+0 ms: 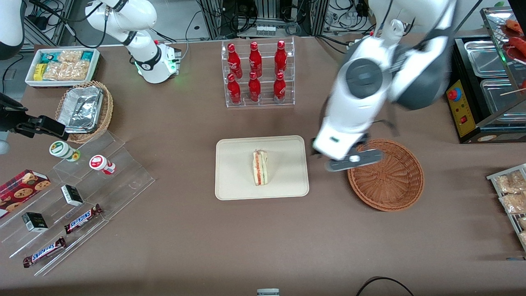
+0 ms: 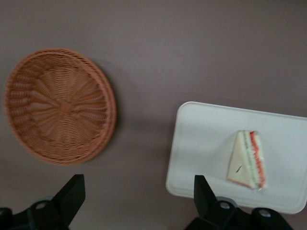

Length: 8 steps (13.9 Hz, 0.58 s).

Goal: Place sandwich from basket to tray

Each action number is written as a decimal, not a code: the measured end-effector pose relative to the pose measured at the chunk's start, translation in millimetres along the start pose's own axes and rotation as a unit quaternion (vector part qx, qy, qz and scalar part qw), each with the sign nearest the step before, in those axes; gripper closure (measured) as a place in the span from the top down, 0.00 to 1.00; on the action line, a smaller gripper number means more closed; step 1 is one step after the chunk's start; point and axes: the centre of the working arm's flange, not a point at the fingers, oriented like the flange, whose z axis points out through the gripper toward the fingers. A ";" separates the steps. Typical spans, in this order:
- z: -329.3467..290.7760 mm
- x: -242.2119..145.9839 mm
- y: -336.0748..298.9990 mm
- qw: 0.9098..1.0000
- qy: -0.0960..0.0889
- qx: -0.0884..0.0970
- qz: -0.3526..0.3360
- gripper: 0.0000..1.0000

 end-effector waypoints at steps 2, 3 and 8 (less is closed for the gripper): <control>-23.5 9.0 -52.9 1.000 -0.010 0.003 0.014 1.00; -32.7 11.4 -76.8 1.000 -0.015 0.003 0.021 1.00; -56.2 12.8 -170.4 0.999 -0.021 0.001 0.045 1.00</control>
